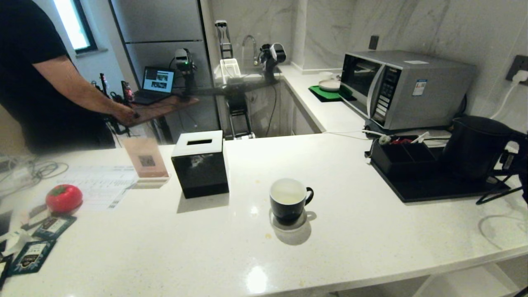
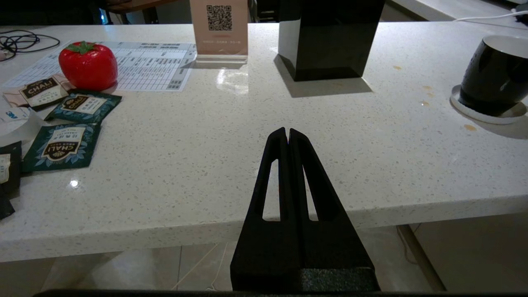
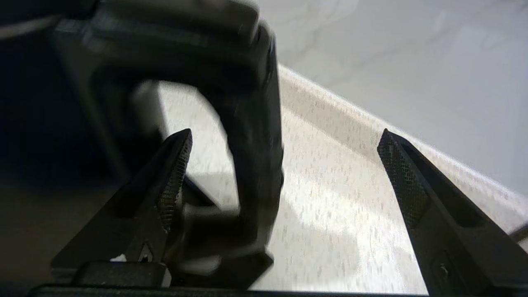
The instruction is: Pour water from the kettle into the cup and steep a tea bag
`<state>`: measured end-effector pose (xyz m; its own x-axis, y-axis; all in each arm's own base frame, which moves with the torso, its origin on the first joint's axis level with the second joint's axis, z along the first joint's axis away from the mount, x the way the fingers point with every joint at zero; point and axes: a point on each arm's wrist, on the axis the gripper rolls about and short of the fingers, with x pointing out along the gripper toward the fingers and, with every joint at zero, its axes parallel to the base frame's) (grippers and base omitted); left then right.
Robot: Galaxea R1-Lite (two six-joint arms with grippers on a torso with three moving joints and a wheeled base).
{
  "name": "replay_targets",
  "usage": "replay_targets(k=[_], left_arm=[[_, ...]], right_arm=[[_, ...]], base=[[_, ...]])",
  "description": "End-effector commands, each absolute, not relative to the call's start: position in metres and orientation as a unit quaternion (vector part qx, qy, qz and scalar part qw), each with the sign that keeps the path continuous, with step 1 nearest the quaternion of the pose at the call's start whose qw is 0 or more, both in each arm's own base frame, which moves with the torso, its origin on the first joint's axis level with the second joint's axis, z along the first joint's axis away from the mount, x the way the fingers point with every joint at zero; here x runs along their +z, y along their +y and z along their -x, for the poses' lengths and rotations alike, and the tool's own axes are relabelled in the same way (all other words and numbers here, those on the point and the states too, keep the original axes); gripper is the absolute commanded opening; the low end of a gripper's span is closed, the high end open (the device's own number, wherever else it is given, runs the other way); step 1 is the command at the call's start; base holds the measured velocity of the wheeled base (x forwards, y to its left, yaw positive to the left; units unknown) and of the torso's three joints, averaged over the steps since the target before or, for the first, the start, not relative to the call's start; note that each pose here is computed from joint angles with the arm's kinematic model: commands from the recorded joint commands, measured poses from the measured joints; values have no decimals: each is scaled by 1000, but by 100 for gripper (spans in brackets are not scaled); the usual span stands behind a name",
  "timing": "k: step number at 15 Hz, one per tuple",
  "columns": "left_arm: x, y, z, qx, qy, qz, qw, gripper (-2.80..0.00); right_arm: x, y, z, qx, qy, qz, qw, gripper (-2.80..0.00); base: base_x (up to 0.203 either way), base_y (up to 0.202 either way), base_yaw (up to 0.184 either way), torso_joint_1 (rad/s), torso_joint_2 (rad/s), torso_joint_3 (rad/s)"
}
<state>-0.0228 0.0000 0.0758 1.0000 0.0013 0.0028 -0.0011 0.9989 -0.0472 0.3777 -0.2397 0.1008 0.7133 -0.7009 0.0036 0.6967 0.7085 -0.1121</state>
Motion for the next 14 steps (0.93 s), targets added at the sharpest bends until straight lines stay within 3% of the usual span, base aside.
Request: replay_targets(k=[1,12,13,14], left_arm=[[76,0,23,1,-1,24,1000,-280],[76,0,23,1,-1,24,1000,-280],[76,0,23,1,-1,24,1000,-280],[76,0,23,1,-1,24,1000,-280]], right_arm=[[105,-235,-370,-378,19,53,924,0],[120,-203,-319,-376,55,49,924,0],[118,-198,-311,-376,66,47,923,-280],[116,-192,-301,-374,78,45,923,-280]], base=[[0,0,0,0,0,0],[0,0,0,0,0,0],[0,0,0,0,0,0],[0,0,0,0,0,0]])
